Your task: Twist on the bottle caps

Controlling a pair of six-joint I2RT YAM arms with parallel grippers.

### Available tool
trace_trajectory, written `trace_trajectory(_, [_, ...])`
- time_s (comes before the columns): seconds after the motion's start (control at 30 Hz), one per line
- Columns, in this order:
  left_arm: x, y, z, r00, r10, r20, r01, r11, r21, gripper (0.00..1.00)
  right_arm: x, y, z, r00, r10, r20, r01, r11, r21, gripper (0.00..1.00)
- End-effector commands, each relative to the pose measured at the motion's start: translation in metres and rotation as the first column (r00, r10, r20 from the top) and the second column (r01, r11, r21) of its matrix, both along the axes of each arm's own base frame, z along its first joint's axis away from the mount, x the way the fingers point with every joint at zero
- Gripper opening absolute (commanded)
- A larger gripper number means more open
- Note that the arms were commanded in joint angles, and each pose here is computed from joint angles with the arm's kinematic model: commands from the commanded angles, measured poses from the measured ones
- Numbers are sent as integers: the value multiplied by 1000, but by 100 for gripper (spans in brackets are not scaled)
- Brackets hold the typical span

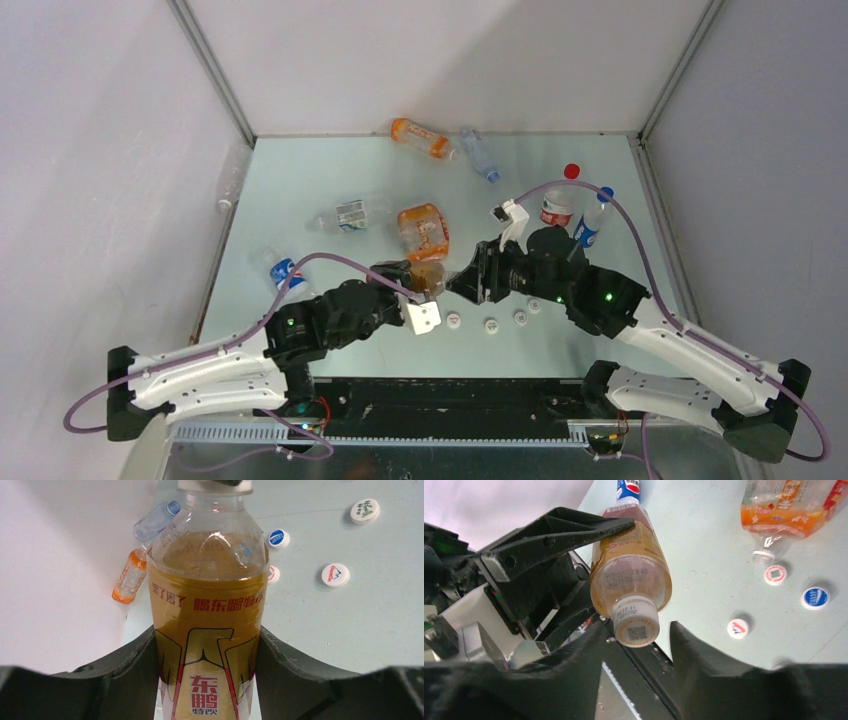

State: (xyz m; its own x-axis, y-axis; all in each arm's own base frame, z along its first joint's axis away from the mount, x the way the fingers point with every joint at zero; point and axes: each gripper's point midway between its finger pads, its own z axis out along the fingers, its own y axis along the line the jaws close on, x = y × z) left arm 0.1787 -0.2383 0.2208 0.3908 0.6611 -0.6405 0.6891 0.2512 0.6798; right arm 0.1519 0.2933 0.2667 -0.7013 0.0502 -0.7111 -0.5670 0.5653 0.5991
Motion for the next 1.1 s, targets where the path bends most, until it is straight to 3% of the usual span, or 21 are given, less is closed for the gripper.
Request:
trace_trajectory(0.0, [10,1,21,998,60,-5,-60,995,-80,0,2,-10,22,988,27,149,-30,999,20,60])
trace_trajectory(0.13, [1,-1,2,988,-14,-151,8,999,-42,0,-8,-27,29,883,213,419,-178,977,-122,75])
trace_trajectory(0.23, [-17,-7,-5,959,-124,-253,121,992,-30,0,-18,-39,31,708,380,596,-268,924,-271,77])
trace_trajectory(0.37, [-37,-16,-9,903,-245,-354,241,969,-56,0,-35,-41,23,471,567,675,-364,822,-437,76])
trace_trajectory(0.53, [-56,-27,-8,836,-352,-422,341,934,-105,0,-45,-36,15,278,664,694,-375,740,-559,74])
trace_trajectory(0.7, [-61,-31,-6,809,-390,-440,373,919,-129,0,-51,-26,12,205,691,693,-397,706,-587,66])
trace_trajectory(0.87, [-64,-33,-4,799,-407,-442,384,912,-144,0,-56,-21,4,173,721,671,-427,669,-609,51])
trace_trajectory(1.07, [-65,-34,-1,796,-420,-437,392,906,-158,0,-63,-18,-6,153,752,642,-457,630,-629,49])
